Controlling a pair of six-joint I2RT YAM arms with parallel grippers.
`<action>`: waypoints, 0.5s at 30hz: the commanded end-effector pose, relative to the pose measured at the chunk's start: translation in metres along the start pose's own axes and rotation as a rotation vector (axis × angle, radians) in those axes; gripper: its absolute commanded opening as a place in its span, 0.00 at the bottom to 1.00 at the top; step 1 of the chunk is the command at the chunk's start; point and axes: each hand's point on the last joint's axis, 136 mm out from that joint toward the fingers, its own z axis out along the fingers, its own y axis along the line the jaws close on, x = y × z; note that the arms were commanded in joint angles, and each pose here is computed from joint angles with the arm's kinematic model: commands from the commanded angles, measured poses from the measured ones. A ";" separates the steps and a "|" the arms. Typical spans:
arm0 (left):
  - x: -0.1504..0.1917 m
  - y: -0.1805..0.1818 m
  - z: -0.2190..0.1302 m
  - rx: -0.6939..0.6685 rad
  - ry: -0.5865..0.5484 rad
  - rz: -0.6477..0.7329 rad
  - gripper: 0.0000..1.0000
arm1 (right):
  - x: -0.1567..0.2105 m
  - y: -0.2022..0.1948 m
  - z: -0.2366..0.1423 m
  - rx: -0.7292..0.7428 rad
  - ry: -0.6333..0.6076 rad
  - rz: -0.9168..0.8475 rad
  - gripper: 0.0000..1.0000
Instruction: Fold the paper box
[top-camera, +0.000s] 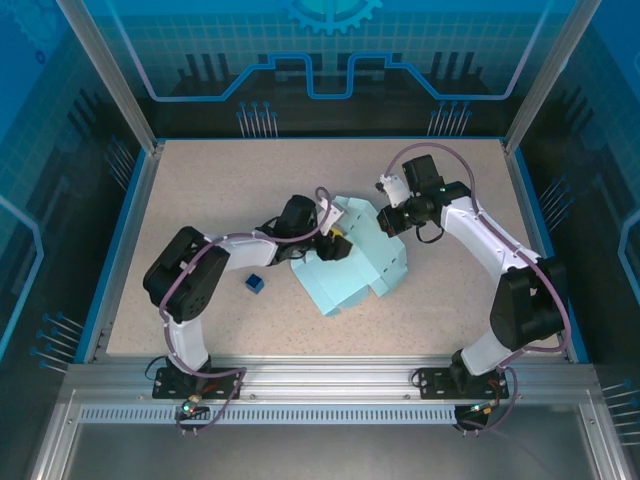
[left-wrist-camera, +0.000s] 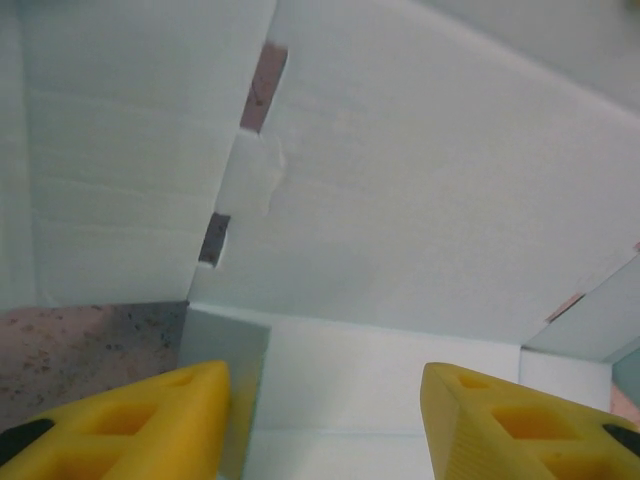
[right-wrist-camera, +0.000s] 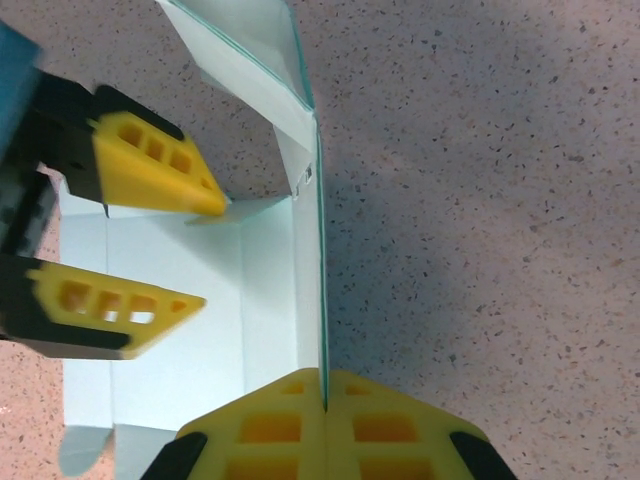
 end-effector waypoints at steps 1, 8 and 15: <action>-0.039 -0.016 -0.024 0.082 -0.099 0.014 0.55 | -0.011 -0.001 -0.012 0.010 -0.053 -0.053 0.00; -0.074 -0.005 -0.034 0.086 -0.144 0.008 0.57 | -0.011 0.003 -0.014 -0.011 -0.059 -0.074 0.00; -0.098 -0.001 -0.031 0.107 -0.168 0.000 0.57 | -0.013 0.006 -0.015 -0.027 -0.065 -0.078 0.00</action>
